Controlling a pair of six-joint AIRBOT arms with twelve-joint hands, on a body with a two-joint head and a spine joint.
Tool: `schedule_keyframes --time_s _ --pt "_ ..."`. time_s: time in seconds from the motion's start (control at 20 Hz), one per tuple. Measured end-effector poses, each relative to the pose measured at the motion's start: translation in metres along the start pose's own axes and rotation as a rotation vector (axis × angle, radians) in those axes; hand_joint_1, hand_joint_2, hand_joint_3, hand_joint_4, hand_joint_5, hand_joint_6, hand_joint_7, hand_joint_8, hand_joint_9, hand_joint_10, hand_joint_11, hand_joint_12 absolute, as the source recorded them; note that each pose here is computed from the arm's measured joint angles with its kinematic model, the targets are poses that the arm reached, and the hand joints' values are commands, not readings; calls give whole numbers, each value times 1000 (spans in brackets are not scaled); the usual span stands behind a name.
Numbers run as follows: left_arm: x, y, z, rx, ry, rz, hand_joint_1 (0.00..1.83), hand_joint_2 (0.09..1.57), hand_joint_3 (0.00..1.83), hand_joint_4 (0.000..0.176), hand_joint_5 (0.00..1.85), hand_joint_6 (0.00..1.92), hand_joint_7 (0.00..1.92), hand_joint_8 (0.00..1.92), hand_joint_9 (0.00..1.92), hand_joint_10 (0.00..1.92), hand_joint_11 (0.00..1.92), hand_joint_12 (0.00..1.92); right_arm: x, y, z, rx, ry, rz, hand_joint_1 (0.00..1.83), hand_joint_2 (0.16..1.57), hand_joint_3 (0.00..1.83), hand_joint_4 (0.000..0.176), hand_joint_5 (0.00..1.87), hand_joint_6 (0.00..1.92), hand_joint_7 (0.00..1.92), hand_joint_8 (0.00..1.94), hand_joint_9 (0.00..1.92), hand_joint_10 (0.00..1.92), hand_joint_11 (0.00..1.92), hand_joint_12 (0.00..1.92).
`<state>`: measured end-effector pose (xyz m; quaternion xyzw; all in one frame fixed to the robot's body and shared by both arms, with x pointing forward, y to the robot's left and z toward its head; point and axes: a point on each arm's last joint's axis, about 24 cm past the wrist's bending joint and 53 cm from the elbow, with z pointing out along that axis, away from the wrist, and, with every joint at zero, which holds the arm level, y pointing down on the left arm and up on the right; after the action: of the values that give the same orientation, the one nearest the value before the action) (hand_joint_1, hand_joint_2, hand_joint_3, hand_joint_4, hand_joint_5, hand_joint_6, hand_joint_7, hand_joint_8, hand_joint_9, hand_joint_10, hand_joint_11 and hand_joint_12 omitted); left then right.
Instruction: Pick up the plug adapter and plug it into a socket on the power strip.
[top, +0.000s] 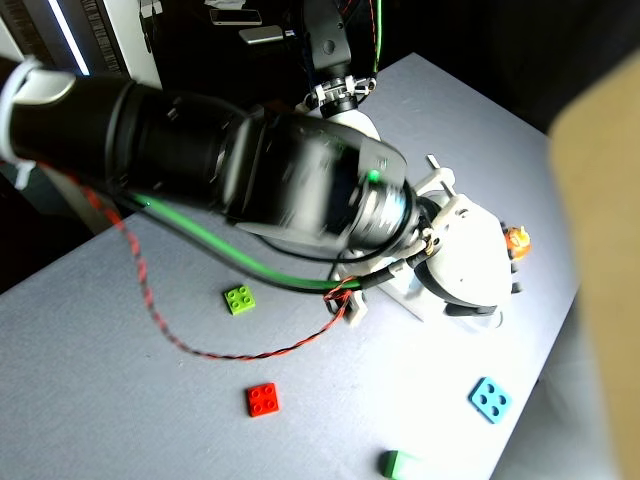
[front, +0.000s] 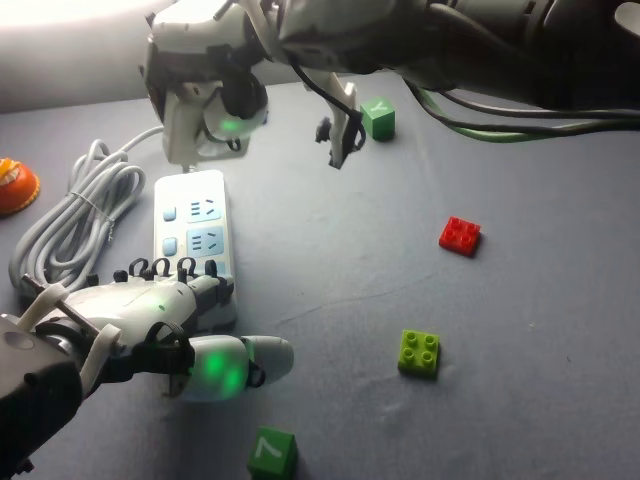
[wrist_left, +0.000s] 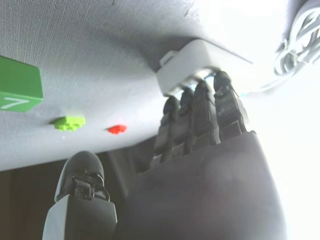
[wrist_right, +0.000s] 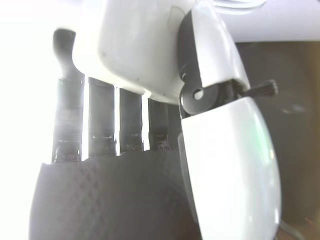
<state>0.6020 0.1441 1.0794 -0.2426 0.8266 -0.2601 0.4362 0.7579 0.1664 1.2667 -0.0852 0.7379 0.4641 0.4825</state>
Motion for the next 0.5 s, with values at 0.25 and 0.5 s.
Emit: schedule_keyframes --time_s 0.25,0.5 --pt "0 0 0 0 0 0 0 1167 1 0 64 1 57 0 39 0 0 15 -3 3 0 21 -86 15 1224 1161 0 0 858 1023 945 1238 819 1137 611 1672" --pt "0 0 0 0 1 -1 0 1164 0 0 80 6 80 8 54 6 12 21 10 -29 -3 196 -127 109 1223 1170 0 0 835 1051 938 1254 806 1169 635 1643"
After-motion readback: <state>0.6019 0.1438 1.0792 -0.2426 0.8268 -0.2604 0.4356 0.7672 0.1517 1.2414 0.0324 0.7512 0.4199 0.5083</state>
